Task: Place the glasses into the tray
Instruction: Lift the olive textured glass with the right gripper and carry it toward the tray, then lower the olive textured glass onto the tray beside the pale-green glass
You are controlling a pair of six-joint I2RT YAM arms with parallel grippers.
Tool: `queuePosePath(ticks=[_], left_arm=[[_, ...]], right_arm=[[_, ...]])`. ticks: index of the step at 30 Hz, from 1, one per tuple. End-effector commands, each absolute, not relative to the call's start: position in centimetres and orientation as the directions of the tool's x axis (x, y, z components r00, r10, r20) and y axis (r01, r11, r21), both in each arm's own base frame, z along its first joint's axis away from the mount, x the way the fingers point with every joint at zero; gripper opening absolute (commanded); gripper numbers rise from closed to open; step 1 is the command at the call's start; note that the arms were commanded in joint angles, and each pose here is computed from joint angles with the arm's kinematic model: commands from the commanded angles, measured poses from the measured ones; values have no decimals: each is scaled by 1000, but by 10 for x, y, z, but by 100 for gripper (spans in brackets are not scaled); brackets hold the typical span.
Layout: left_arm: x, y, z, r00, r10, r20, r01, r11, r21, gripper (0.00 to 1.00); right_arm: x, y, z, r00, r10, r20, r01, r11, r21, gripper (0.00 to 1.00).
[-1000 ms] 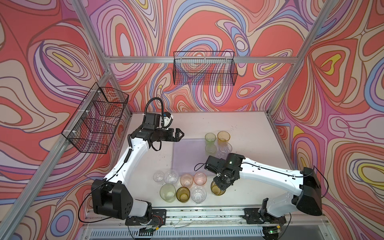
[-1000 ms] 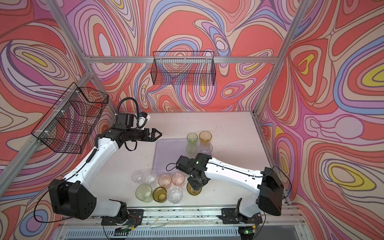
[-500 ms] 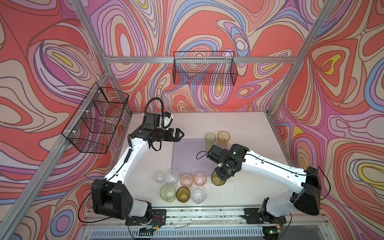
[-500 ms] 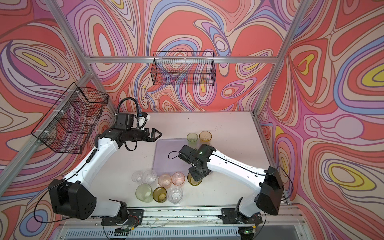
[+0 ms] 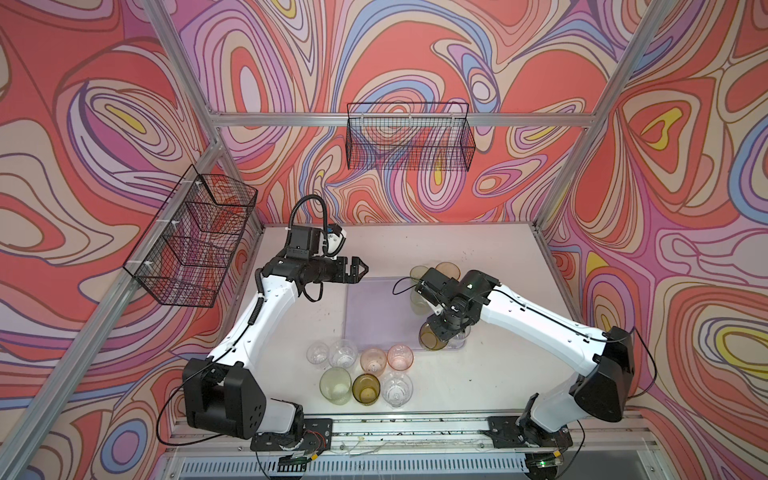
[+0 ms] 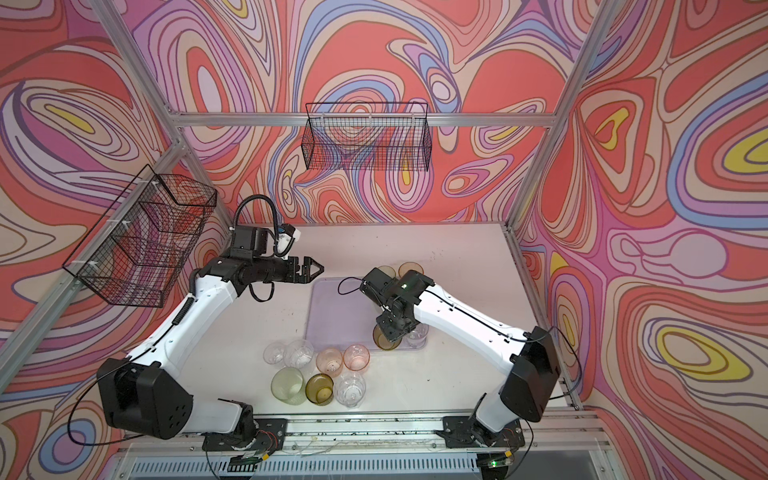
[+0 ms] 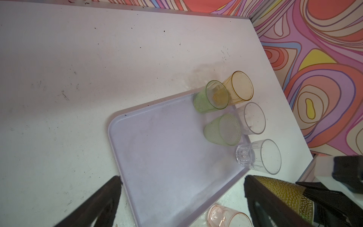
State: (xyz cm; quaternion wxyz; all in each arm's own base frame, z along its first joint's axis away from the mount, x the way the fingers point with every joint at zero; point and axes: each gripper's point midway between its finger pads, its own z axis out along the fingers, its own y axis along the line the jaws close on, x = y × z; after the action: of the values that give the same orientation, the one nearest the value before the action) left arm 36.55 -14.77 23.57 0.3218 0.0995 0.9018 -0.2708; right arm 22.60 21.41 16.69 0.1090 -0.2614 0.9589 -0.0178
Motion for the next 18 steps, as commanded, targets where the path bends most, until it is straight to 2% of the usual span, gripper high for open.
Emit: queuePosePath(ticks=[1,5,12,18], left_arm=[[363,-149,239,-763,18,-646,374,828,-418,100],[364,-149,238,-764,17,-645,372,828,-419,100],[363,-149,239,-762,20,-648,375,829,-416,100],[363,-151,241,-762,15,-648,378,822,-425,100]], right_arm=[[243,219,171,-814,-533,-231,-523,845,-110,0],[252,220,167,-800,-561,-211,-549,827,-118,0],[272,227,167,-794,-560,-235,-556,826,-93,0],[278,232,153,-792,-575,-203,-576,815,-61,0]])
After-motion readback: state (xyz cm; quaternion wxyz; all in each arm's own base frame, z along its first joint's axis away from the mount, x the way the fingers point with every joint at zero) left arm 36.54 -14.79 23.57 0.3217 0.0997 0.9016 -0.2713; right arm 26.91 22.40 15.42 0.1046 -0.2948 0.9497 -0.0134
